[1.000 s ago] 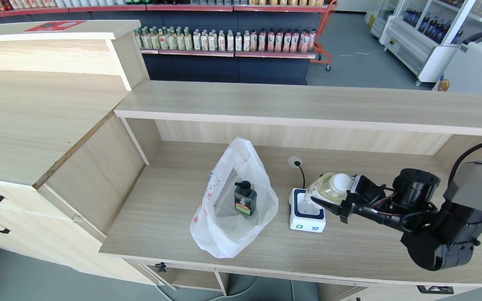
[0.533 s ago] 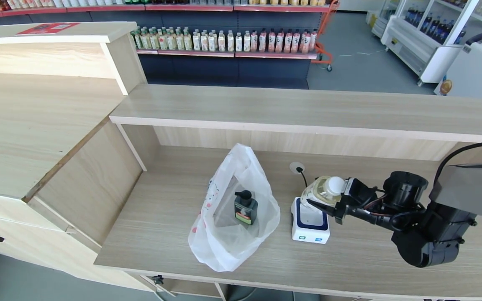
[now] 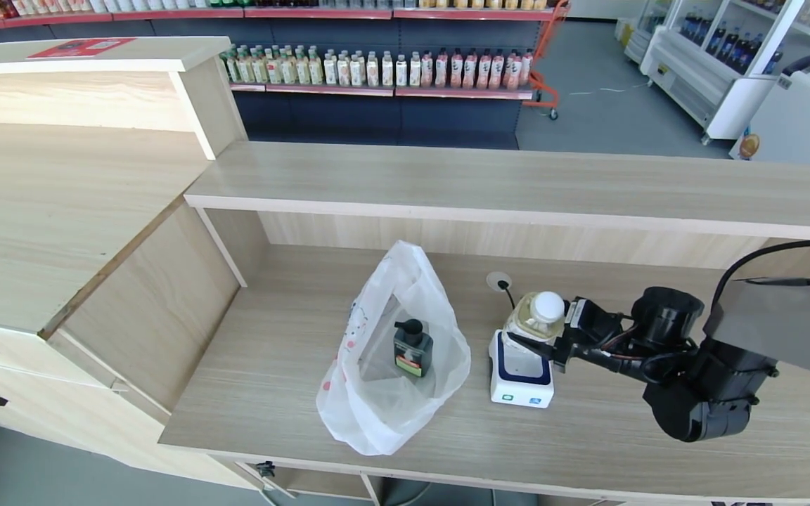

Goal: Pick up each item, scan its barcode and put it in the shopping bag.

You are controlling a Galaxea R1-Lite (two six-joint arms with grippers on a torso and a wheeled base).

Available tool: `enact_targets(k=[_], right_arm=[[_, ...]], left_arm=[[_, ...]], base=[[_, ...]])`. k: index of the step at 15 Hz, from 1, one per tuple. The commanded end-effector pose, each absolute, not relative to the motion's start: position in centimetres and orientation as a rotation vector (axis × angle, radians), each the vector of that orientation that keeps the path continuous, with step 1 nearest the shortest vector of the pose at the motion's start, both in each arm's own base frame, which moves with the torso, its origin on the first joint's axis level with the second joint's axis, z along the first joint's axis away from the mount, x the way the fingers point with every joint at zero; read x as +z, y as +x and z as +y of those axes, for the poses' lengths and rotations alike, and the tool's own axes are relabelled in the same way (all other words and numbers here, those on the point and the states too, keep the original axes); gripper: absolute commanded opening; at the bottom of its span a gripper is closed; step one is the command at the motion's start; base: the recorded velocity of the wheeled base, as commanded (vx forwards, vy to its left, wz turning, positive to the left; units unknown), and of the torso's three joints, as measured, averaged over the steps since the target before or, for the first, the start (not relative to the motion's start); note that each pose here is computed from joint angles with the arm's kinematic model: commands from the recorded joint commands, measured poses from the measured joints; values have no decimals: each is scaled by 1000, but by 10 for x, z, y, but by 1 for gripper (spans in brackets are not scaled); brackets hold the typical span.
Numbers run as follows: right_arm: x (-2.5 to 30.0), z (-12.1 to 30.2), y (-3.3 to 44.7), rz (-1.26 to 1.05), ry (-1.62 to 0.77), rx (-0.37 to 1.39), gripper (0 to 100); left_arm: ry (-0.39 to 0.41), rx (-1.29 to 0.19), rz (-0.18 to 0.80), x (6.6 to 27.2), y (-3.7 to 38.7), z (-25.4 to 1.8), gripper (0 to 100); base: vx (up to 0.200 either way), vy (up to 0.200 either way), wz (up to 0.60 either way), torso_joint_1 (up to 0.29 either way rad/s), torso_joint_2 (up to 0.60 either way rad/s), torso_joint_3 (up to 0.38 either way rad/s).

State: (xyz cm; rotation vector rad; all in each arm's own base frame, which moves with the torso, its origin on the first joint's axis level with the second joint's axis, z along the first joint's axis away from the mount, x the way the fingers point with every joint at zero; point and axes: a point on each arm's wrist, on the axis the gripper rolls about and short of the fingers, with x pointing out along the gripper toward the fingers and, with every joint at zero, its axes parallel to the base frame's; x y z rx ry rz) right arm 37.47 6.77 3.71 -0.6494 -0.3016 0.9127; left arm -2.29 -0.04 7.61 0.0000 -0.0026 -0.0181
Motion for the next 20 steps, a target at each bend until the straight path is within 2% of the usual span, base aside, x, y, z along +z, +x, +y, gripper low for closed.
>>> enact_targets(k=[1,5,11,12,16,20], right_arm=[[36,68,375,-299,-649,914,0],[49,71,369,-315,-642,919,0],[117,72,333,-300,-392,933,0],[121,72,330,-285,-371,937,0],[124,71,325,-167,-258,889,0],[123,78,336,-74,-111,771,0]], left_arm=[[0,-18,-3,76,-23,0,100],[0,-18,-3,76,-23,0,100],[2,-18,-3,76,-23,0,100],[0,-18,-3,76,-23,0,100],[-2,-18,-3,76,-23,0,100],[-3,-18,-3,76,-23,0,100]], base=[[0,0,0,0,0,0],[0,0,0,0,0,0],[0,0,0,0,0,0],[0,0,0,0,0,0],[0,200,0,5,1,5],[0,0,0,0,0,0]])
